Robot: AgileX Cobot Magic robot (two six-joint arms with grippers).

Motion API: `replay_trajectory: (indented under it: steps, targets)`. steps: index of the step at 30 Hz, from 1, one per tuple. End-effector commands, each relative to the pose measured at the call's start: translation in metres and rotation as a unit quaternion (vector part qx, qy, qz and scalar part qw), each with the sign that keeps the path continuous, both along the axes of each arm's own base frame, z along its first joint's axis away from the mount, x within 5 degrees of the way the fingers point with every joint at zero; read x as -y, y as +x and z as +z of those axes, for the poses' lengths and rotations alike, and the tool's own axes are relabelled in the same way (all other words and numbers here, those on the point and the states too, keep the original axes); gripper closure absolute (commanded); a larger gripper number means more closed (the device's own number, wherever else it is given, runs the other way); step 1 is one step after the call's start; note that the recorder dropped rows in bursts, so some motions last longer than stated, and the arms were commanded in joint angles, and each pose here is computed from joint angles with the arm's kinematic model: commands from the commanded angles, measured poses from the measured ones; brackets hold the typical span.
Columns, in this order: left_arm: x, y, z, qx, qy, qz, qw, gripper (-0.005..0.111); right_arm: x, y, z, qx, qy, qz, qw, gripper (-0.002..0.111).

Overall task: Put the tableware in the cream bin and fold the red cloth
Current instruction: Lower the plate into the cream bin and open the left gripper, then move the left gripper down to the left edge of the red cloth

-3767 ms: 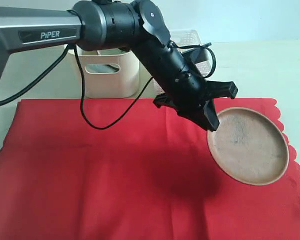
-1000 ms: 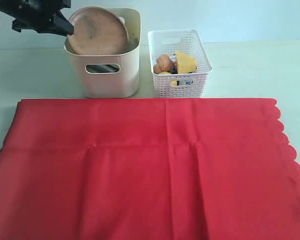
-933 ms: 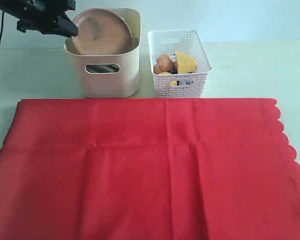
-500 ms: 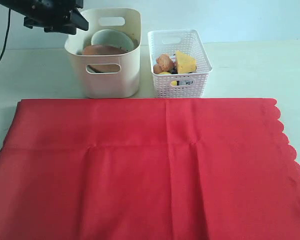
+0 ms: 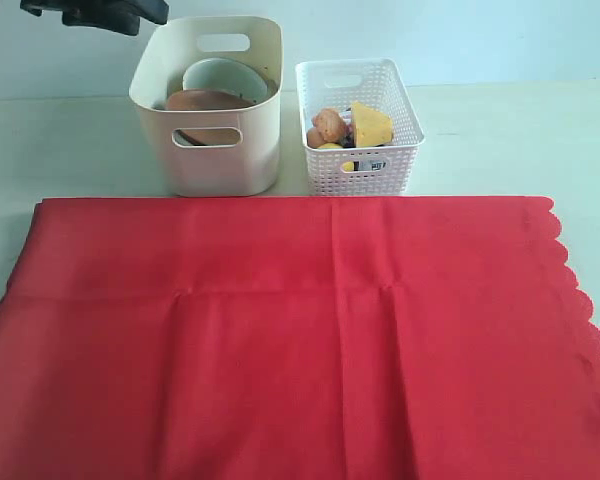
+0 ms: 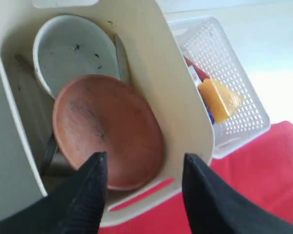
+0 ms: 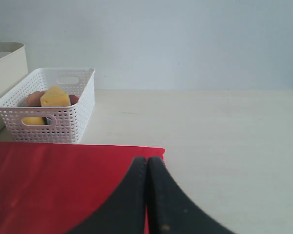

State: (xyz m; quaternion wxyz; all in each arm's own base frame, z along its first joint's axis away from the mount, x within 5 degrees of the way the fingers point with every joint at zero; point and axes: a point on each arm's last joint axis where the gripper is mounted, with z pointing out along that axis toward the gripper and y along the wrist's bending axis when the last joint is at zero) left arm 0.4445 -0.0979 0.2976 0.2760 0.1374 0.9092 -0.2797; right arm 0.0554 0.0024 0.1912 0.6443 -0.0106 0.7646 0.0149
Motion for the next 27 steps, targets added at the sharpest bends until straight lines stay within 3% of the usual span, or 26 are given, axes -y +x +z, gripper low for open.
replay_trajectory:
  steps: [1,4,11,27]
  targets:
    - [-0.009,-0.023,0.018,-0.042,0.048,-0.007,0.998,0.059,0.000,0.000,0.000,0.007,0.001,-0.002,1.000,0.108]
    - [-0.021,-0.034,0.028,-0.043,0.063,0.025,0.997,0.060,0.000,0.000,0.000,0.007,0.001,-0.002,1.000,0.108]
    - [-0.034,-0.059,0.035,-0.045,0.075,0.038,0.995,0.060,0.000,0.000,0.000,0.007,0.001,-0.002,1.000,0.108]
    - [-0.064,-0.106,0.008,-0.074,0.105,0.087,0.988,0.060,0.000,0.000,0.000,0.007,0.001,-0.002,1.000,0.108]
